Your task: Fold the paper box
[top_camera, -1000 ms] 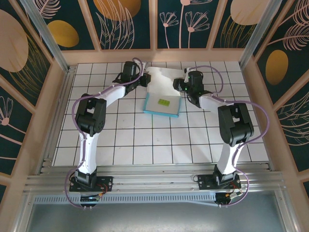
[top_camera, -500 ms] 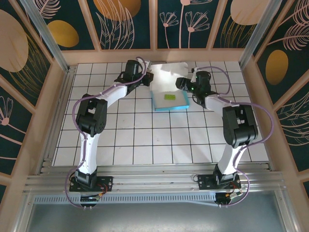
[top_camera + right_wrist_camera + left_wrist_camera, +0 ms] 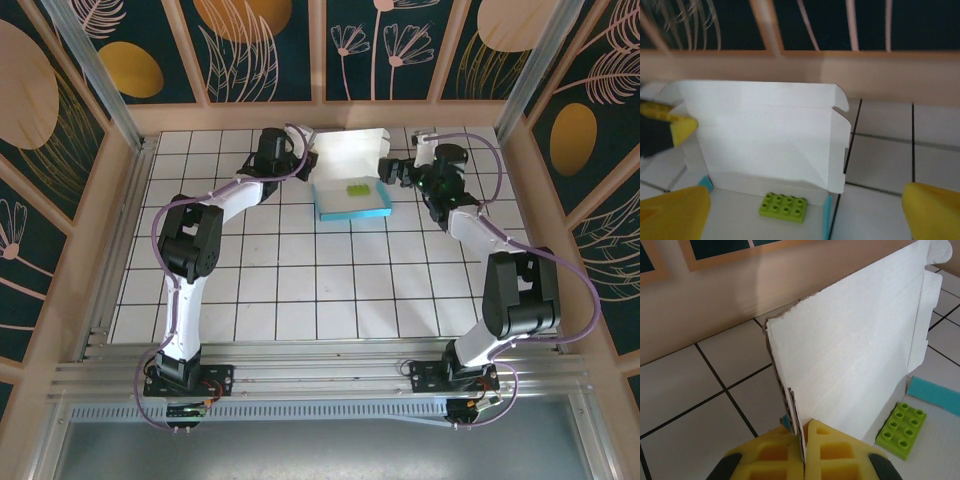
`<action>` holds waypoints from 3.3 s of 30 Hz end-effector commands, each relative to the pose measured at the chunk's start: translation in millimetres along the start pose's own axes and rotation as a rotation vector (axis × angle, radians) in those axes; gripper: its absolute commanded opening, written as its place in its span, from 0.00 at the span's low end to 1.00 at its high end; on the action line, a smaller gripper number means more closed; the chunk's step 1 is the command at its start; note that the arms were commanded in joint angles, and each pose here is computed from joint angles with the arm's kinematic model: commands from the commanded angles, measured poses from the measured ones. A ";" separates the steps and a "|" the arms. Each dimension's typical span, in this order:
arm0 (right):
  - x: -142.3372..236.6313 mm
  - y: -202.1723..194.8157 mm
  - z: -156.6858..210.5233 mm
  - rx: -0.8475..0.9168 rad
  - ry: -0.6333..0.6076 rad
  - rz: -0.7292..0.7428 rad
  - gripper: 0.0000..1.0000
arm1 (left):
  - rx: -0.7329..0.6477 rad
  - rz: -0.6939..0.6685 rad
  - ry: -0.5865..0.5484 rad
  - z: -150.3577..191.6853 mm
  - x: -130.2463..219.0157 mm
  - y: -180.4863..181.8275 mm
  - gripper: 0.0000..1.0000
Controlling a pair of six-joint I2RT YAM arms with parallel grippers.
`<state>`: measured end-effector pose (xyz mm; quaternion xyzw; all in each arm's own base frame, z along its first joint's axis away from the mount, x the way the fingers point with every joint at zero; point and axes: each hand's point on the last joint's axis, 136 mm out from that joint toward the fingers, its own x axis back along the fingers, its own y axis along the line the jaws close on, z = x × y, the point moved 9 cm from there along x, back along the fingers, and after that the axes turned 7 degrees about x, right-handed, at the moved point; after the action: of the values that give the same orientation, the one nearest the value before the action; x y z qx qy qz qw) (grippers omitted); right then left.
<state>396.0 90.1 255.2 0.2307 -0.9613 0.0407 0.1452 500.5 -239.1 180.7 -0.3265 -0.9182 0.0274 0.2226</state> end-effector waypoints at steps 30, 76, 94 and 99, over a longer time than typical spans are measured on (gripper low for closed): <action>-52.4 22.8 -34.4 1.054 0.037 -0.209 0.92 | -0.364 0.188 -0.189 -23.6 28.2 -35.3 0.00; -51.8 36.2 -44.4 1.219 0.164 -0.417 0.68 | -0.596 0.284 -0.245 -5.8 36.2 -44.6 0.00; -105.6 31.2 -36.1 1.195 0.177 -0.515 0.66 | -0.659 0.359 -0.243 -3.5 33.2 -48.8 0.00; -112.1 37.3 -36.8 1.181 0.166 -0.524 0.36 | -0.679 0.334 -0.249 -4.4 27.4 -45.7 0.00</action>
<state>486.7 167.2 248.7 0.4820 -0.6737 0.5543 0.0808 453.5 -250.9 198.5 -0.5057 -0.8427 -0.1841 0.0158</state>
